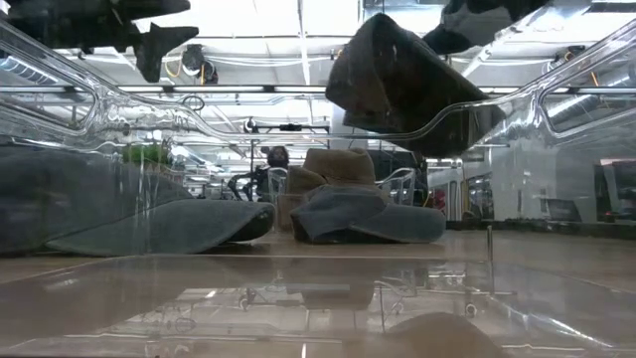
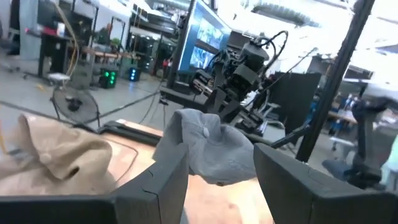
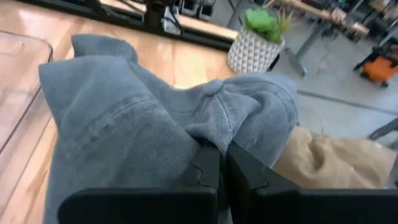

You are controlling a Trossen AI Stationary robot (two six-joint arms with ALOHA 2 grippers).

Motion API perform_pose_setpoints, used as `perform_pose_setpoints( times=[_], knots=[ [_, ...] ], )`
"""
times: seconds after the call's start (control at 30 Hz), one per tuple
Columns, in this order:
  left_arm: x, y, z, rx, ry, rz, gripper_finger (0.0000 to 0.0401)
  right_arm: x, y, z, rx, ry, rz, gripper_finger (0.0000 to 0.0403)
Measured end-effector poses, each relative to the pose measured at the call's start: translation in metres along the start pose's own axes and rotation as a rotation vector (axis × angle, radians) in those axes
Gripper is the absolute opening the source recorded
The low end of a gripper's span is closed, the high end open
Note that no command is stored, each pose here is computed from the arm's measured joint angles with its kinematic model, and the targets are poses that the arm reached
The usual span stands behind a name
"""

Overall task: Pick & Place hat
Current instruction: Put the top right blue cap into the bottom transparent bin

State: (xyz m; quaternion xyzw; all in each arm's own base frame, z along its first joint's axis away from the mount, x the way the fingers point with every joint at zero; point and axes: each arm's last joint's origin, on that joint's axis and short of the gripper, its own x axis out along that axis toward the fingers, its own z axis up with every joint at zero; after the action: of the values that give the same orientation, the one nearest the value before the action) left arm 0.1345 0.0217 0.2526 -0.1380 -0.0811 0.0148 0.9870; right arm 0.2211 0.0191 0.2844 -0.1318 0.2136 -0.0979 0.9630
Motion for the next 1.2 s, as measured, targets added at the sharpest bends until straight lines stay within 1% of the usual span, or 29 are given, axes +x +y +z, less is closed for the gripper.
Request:
perform_pose_setpoints(
  times=[0.07, 0.2, 0.4, 0.47, 0.53, 0.67, 0.77, 0.83, 0.97, 1.13, 1.2],
  knots=[
    [0.000, 0.001, 0.000, -0.022, -0.010, 0.035, 0.0191, 0.003, 0.001, 0.000, -0.013, -0.027, -0.005, 0.0000],
    [0.000, 0.003, 0.001, -0.017, -0.031, 0.100, 0.0191, 0.007, 0.003, 0.000, -0.035, -0.054, -0.009, 0.0000],
    [0.000, 0.004, 0.001, -0.028, -0.046, 0.147, 0.0191, 0.008, 0.003, 0.000, -0.036, -0.057, -0.008, 0.0000],
    [0.000, 0.005, 0.001, -0.085, -0.055, 0.164, 0.0191, 0.008, 0.003, 0.000, -0.036, -0.057, -0.009, 0.0000],
    [0.001, 0.006, -0.001, -0.174, -0.052, 0.177, 0.0191, 0.008, 0.003, 0.000, -0.039, -0.061, -0.009, 0.0000],
    [0.010, 0.010, -0.009, -0.330, -0.012, 0.214, 0.0191, 0.008, 0.003, 0.001, -0.063, -0.070, -0.016, 0.0000],
    [0.018, 0.014, -0.018, -0.463, 0.023, 0.245, 0.0191, 0.008, 0.001, 0.006, -0.069, -0.121, -0.032, 0.0000],
    [0.024, 0.016, -0.022, -0.514, 0.019, 0.245, 0.0191, 0.009, 0.001, 0.011, -0.075, -0.166, -0.047, 0.0000],
    [0.039, 0.018, -0.032, -0.547, 0.038, 0.220, 0.0191, 0.014, 0.000, 0.014, -0.106, -0.197, -0.064, 0.0000],
    [0.057, 0.016, -0.043, -0.539, 0.021, 0.158, 0.0191, 0.021, -0.002, 0.011, -0.117, -0.172, -0.077, 0.0000],
    [0.065, 0.014, -0.042, -0.539, -0.001, 0.123, 0.0191, 0.022, -0.003, 0.011, -0.113, -0.179, -0.084, 0.0000]
  ],
)
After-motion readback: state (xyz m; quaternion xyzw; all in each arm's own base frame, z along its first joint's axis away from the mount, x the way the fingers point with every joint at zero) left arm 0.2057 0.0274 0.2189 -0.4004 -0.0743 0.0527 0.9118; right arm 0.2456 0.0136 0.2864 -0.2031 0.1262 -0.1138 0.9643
